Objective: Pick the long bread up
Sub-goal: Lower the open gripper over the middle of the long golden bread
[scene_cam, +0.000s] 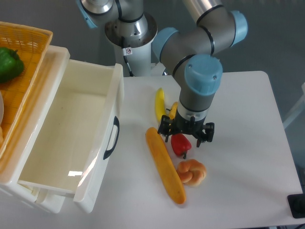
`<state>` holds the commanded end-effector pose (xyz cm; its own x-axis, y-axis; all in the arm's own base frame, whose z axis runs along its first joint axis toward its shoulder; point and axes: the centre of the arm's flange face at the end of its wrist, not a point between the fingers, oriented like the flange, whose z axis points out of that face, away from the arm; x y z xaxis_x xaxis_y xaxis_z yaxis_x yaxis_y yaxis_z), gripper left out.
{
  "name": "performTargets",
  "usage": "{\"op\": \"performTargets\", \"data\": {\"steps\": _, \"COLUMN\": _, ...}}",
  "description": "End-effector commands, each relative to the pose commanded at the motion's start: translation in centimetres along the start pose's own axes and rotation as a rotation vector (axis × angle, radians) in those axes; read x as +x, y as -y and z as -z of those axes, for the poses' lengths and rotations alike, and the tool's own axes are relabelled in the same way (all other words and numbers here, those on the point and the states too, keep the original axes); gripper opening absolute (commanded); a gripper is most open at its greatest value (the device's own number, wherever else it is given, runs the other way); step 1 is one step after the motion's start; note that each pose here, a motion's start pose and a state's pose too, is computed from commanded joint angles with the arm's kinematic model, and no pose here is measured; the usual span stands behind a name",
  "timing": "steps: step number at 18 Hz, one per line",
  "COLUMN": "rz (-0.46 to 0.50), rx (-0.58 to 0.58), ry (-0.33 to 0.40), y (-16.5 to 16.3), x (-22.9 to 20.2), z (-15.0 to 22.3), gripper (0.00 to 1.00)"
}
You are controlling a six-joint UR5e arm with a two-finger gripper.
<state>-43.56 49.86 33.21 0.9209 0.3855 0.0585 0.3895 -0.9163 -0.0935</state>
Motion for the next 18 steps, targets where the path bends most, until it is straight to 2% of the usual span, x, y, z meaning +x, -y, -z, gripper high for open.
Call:
{"op": "performTargets", "data": {"steps": 8, "rz": 0.082, "rx": -0.073, "ry": -0.037, "y": -0.5, "x": 0.3, "z": -4.9, "gripper": 1.00}}
{"op": "performTargets", "data": {"steps": 18, "rz": 0.062, "rx": -0.127, "ry": -0.067, "y": 0.1, "x": 1.7, "z": -9.0, "gripper": 1.00}}
